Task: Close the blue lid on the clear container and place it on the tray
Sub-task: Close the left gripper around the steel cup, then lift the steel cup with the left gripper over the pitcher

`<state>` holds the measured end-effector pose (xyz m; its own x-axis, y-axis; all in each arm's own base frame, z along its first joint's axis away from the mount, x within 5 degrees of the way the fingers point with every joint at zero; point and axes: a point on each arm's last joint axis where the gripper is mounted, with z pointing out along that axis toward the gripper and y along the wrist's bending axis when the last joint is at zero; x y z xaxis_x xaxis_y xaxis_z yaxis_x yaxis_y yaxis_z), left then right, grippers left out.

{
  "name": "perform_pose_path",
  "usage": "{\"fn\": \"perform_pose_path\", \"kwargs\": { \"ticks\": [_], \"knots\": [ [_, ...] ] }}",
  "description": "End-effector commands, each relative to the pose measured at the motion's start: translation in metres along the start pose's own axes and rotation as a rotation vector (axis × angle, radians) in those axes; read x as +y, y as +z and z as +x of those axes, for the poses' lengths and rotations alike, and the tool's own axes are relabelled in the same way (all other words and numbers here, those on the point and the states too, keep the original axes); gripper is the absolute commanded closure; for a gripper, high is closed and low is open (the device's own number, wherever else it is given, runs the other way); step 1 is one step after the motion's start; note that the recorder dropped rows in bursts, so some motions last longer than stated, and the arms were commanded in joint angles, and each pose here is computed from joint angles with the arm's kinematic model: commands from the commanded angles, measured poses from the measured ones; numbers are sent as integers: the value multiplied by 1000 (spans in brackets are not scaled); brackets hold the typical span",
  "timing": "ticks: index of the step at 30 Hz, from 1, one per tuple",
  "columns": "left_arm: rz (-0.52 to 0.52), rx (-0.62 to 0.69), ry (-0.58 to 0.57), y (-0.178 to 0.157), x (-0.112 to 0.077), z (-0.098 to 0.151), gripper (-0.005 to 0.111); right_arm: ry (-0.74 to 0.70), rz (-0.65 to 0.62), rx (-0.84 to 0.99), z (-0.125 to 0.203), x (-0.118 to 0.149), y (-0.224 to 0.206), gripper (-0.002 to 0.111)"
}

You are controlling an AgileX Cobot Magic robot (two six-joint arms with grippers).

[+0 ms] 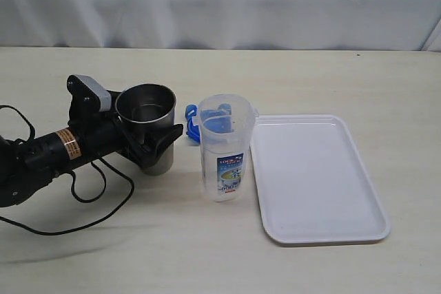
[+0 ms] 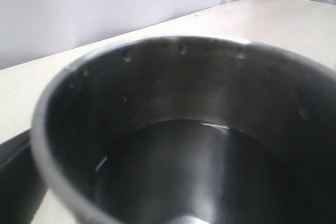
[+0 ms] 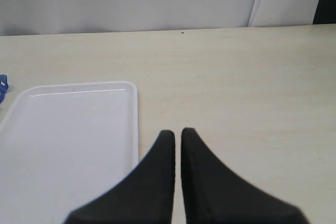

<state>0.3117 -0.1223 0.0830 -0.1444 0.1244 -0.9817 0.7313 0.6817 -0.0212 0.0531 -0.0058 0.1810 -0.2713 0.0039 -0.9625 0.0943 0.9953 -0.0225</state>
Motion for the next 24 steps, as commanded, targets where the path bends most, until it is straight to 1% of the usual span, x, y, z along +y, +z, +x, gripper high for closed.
{"fn": "perform_pose_path", "kwargs": {
  "ticks": [1,6,9,10,11,12,22,24],
  "knots": [
    [-15,-21,-10,2,1,-3,25,0,3,-16,-1,0,0,104],
    [-14,-21,-9,2,1,-3,65,0,3,-16,-1,0,0,104],
    [-10,-20,-8,2,1,-3,86,0,3,-16,-1,0,0,104],
    [-3,-19,-5,2,0,-3,96,0,3,-16,-1,0,0,104],
    [2,-18,-3,2,0,-3,103,0,3,-16,-1,0,0,104],
    [7,-18,1,2,-1,-3,107,0,3,-16,-1,0,0,104],
    [18,-16,3,2,-2,-2,107,0,3,-16,-1,0,0,104],
    [10,-25,5,2,-1,-6,107,0,3,-16,-1,0,0,104]
  ]
}}
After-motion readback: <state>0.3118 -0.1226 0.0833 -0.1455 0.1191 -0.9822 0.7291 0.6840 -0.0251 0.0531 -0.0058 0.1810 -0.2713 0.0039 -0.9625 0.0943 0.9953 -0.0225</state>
